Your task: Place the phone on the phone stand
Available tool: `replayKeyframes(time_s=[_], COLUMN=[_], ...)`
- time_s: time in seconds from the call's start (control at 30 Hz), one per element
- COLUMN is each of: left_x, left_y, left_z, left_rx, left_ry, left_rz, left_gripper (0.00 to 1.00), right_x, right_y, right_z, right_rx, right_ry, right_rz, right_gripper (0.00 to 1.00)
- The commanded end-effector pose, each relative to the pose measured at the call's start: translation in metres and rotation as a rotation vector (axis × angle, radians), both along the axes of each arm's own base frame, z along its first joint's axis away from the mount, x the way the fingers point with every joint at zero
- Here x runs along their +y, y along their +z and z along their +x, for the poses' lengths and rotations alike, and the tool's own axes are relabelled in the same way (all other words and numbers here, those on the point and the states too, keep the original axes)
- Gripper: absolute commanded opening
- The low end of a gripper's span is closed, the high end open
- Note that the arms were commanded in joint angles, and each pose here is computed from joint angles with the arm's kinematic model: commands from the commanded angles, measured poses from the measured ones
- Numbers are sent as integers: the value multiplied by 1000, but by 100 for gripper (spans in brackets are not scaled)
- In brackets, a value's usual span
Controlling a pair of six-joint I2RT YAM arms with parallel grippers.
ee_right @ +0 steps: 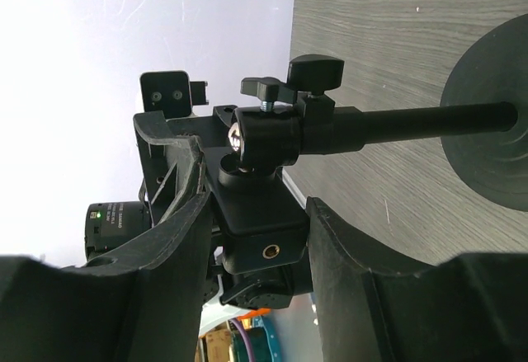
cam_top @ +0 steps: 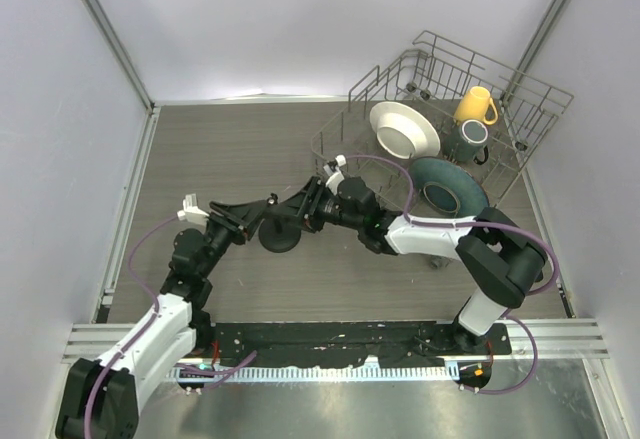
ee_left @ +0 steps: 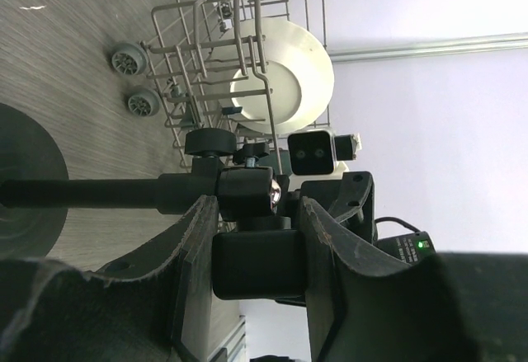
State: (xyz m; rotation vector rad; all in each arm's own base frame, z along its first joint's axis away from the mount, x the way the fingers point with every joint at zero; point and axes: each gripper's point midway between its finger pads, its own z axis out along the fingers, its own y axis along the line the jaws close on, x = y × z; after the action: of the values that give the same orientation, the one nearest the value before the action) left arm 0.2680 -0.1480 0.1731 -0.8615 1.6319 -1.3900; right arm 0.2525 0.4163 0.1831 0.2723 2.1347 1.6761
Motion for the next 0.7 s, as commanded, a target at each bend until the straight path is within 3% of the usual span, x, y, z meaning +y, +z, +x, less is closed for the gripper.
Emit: replayKeyframes(time_s=[0.0, 0.43, 0.53, 0.57, 0.67], left_x=[27, 17, 19, 22, 30], left_y=[-139, -150, -142, -146, -136], left_z=[-39, -38, -36, -40, -42], left_rx=[387, 450, 427, 454, 448], left_ry=[34, -36, -26, -17, 15], left_rz=[284, 306, 319, 329, 358], left_gripper=[0, 0, 23, 41, 67], right_x=[-12, -12, -11, -10, -8], right_y=[42, 38, 30, 27, 22], right_z=[20, 23, 24, 24, 24], right_rx=[-59, -57, -59, -55, -52], right_ry=[-54, -57, -48, -41, -24], right_rz=[48, 31, -2, -5, -8], right_gripper=[1, 1, 1, 1, 3])
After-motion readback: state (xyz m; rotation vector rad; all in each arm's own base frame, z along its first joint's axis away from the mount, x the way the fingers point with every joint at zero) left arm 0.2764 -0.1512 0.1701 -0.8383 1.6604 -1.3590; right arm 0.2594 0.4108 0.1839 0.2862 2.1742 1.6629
